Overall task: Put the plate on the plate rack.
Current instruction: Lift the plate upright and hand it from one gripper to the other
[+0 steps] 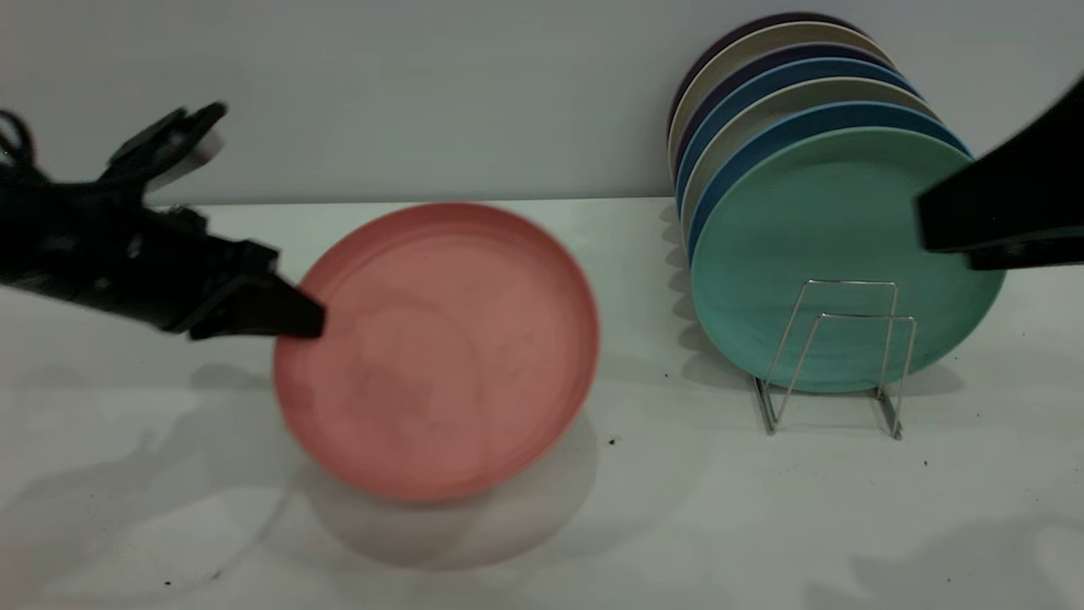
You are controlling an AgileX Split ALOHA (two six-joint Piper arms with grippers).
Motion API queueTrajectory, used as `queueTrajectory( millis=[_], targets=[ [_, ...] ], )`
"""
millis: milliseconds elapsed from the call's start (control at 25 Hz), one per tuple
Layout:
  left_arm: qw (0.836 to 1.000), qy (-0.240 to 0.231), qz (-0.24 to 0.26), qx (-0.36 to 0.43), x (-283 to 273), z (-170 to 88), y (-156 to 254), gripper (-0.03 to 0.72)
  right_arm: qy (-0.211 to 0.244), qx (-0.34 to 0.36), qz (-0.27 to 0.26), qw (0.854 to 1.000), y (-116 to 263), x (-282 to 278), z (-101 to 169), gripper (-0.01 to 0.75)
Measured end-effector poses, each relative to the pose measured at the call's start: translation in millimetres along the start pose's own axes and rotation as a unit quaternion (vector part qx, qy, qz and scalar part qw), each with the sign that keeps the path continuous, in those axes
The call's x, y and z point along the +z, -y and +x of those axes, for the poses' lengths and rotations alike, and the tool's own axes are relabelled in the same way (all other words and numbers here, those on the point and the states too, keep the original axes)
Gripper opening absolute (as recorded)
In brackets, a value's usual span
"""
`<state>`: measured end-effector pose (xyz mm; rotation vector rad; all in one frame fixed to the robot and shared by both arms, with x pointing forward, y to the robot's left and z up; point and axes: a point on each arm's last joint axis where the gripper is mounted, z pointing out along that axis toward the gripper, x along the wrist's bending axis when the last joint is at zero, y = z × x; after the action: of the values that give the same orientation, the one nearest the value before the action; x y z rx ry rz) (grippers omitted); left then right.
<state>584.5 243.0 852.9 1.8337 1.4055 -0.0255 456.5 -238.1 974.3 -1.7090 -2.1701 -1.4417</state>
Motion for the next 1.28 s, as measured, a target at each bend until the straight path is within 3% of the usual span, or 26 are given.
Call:
queueTrajectory(
  millis=[280, 680, 1280],
  targets=[
    [0.999, 0.024, -0.013, 0.020, 15, -26, -24, 0.016, -0.019, 0.032, -0.001, 0.999, 4, 41, -33, 0.418],
    [0.997, 0.072, 0.007, 0.036, 24, -52, -22, 0.016, -0.029, 0.038, 0.004, 0.999, -19, 77, -61, 0.417],
    [0.996, 0.079, -0.001, 0.039, 21, -61, -26, 0.016, -0.078, 0.052, 0.003, 0.996, -20, 86, -57, 0.417]
  ],
)
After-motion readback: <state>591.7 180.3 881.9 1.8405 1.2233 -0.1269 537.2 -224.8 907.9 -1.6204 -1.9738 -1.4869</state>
